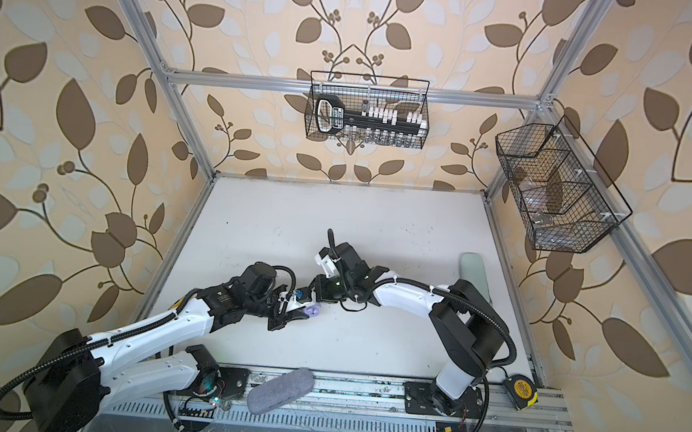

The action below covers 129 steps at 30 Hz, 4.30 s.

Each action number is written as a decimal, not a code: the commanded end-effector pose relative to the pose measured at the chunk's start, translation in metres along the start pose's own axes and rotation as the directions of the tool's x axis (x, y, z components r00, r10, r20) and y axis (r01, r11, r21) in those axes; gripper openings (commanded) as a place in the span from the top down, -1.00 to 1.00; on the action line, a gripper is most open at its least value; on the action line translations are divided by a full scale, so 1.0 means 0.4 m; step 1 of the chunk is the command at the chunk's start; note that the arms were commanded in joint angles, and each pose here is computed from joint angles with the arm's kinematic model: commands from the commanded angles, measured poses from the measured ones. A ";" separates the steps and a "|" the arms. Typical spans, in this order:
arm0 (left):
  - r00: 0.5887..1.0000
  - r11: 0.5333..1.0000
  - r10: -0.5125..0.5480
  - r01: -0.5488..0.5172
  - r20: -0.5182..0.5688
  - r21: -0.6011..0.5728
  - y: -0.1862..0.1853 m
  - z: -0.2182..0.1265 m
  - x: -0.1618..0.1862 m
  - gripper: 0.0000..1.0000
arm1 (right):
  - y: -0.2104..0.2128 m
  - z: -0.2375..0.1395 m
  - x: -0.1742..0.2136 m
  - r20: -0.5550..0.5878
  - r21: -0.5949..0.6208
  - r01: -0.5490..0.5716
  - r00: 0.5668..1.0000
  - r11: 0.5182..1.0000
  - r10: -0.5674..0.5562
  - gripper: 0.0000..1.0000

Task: Insert the wireless bluetooth earbuds into the charging case

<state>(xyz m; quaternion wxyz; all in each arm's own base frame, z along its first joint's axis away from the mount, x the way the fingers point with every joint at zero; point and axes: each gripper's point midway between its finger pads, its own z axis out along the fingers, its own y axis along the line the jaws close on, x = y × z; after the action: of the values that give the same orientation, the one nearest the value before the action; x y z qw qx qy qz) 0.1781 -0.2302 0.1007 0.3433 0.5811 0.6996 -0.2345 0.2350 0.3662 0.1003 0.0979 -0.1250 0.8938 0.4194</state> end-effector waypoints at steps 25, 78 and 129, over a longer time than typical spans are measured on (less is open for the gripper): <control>0.993 0.989 -0.081 0.091 0.091 -0.113 0.090 -0.024 -0.050 0.86 | 0.004 -0.054 0.029 0.136 0.029 -0.018 0.991 0.999 0.014 0.41; 0.965 0.954 -0.251 0.259 0.072 -0.153 0.219 -0.039 -0.056 0.79 | -0.067 -0.356 0.020 0.415 0.260 0.011 0.902 0.966 -0.122 -0.82; 0.751 0.766 -0.625 0.643 -0.211 0.018 0.337 0.182 -0.030 0.79 | -0.248 -0.546 0.129 0.541 0.610 0.017 0.722 0.793 -0.432 -1.00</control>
<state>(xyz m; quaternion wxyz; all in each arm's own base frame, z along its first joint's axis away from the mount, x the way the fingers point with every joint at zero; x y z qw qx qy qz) 0.3215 -0.2583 0.0620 0.1544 0.3548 0.8753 -0.2899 0.1999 0.1283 0.1504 0.4771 -0.0412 0.8667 0.1397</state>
